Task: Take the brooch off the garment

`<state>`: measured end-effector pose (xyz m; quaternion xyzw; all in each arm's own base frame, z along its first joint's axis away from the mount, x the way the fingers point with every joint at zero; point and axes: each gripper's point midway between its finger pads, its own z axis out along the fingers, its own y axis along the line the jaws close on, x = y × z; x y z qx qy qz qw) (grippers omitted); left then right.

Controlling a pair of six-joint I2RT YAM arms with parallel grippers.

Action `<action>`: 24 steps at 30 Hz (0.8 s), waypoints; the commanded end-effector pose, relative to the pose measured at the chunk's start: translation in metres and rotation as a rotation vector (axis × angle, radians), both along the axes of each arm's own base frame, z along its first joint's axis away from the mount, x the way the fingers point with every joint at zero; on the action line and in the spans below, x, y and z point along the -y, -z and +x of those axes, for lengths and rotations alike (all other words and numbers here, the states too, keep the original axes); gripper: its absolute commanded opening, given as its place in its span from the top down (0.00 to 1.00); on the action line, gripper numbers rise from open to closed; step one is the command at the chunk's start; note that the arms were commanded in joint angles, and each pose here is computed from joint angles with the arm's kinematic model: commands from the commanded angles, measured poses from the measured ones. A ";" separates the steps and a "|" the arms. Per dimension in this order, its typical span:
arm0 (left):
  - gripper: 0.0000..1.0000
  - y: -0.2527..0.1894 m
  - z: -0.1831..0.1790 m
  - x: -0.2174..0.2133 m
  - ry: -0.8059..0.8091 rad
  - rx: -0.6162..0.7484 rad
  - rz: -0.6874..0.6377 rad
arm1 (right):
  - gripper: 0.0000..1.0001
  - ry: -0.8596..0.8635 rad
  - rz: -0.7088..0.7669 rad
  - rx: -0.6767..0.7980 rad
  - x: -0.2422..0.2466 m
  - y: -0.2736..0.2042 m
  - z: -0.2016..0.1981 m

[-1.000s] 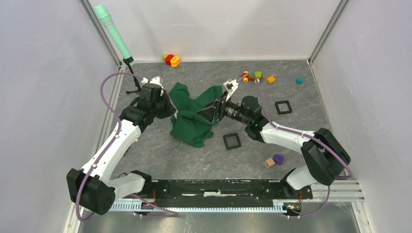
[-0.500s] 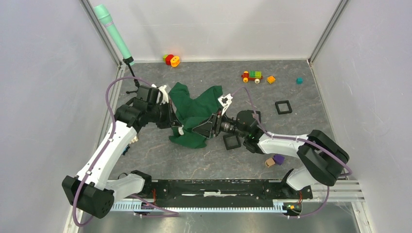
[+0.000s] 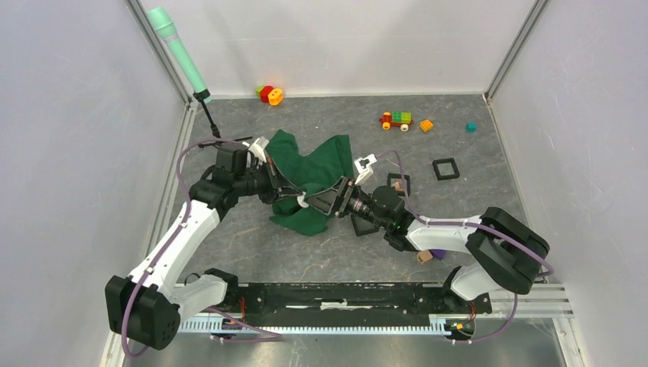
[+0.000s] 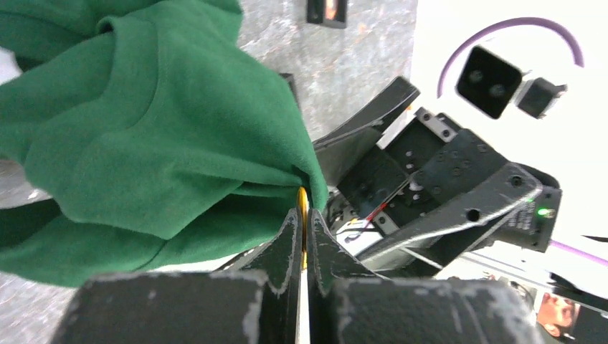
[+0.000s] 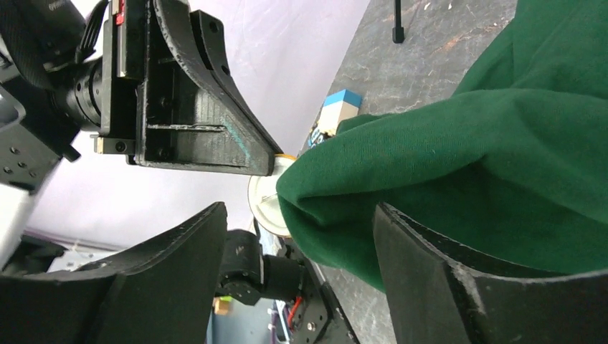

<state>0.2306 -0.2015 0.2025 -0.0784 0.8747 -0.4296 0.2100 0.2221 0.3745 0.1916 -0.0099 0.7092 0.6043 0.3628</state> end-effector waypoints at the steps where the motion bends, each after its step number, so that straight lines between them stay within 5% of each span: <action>1: 0.98 -0.040 0.007 0.017 0.021 0.064 -0.169 | 0.24 0.102 0.111 -0.007 0.006 -0.029 0.009; 11: 0.98 -0.037 -0.002 0.016 0.034 0.067 -0.175 | 0.33 0.105 0.217 -0.020 0.008 -0.038 0.007; 24: 0.98 -0.035 -0.005 0.019 0.064 0.063 -0.199 | 0.51 0.094 0.181 -0.015 -0.004 -0.031 0.010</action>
